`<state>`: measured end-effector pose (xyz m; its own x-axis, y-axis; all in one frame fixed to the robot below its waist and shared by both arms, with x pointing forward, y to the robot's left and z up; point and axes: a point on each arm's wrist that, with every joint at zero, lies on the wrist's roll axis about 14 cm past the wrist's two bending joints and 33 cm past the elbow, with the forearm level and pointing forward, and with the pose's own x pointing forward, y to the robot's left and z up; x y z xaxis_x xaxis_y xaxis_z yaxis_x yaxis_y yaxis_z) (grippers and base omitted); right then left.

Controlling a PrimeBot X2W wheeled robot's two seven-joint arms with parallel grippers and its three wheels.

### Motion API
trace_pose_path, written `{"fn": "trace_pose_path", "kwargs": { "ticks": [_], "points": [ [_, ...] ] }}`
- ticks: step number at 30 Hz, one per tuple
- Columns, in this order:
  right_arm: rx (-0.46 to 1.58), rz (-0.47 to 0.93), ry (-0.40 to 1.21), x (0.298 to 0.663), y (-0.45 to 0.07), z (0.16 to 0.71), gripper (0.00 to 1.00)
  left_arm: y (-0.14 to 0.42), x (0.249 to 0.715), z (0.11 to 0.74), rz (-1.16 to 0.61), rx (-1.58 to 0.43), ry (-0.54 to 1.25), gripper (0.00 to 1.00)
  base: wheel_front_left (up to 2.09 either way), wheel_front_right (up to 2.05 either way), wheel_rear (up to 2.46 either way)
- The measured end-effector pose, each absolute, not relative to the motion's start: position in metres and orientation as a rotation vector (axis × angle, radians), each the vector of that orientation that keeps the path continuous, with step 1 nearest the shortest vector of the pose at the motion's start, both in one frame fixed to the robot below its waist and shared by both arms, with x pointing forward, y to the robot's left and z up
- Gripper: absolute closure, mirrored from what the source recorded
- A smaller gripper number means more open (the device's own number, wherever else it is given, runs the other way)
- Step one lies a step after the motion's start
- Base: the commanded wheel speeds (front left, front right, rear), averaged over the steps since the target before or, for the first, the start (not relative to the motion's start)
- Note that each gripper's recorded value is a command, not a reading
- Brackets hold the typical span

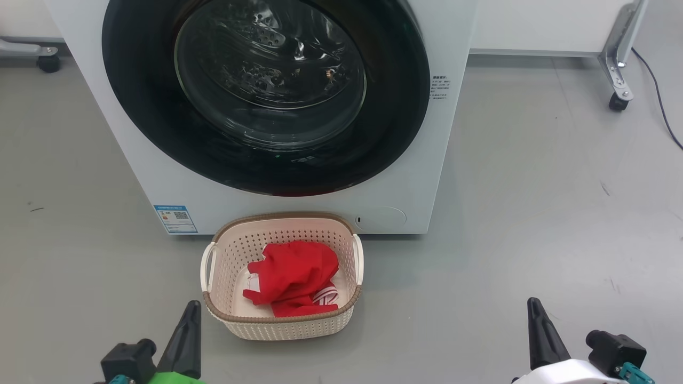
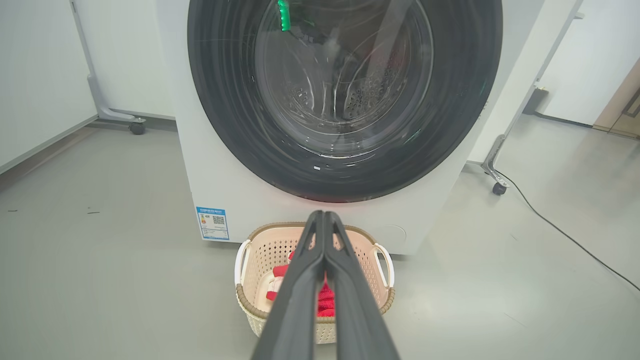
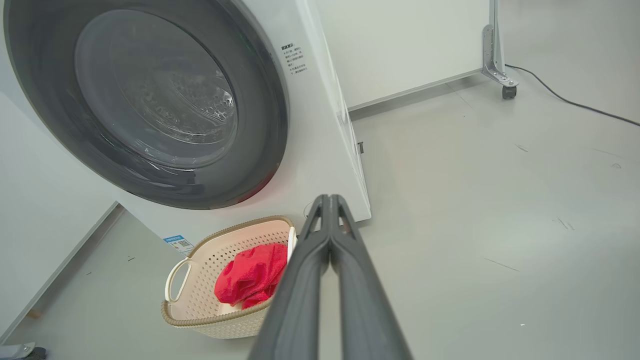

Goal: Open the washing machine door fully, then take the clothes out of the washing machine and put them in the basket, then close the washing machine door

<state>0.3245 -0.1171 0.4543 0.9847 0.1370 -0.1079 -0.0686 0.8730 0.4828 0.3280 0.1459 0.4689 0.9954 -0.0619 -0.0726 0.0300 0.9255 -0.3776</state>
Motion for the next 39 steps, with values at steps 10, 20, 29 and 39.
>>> {"fn": "trace_pose_path", "kwargs": {
  "ticks": [10,20,29,39],
  "points": [
    [0.621,0.046,0.158,0.328,-0.131,0.452,1.00,0.154,0.331,0.464,-0.005,-0.523,0.116,1.00,0.00,0.00,0.00],
    [0.745,0.003,0.171,0.334,-0.142,0.451,1.00,0.161,0.334,0.460,0.027,-0.656,0.147,1.00,0.00,0.00,0.00],
    [0.842,-0.021,0.172,0.339,-0.150,0.453,1.00,0.165,0.339,0.461,0.039,-0.769,0.150,1.00,0.00,0.00,0.00],
    [0.969,-0.051,0.170,0.346,-0.161,0.455,1.00,0.169,0.345,0.460,0.053,-0.904,0.161,1.00,0.00,0.00,0.00]
  ]
}}
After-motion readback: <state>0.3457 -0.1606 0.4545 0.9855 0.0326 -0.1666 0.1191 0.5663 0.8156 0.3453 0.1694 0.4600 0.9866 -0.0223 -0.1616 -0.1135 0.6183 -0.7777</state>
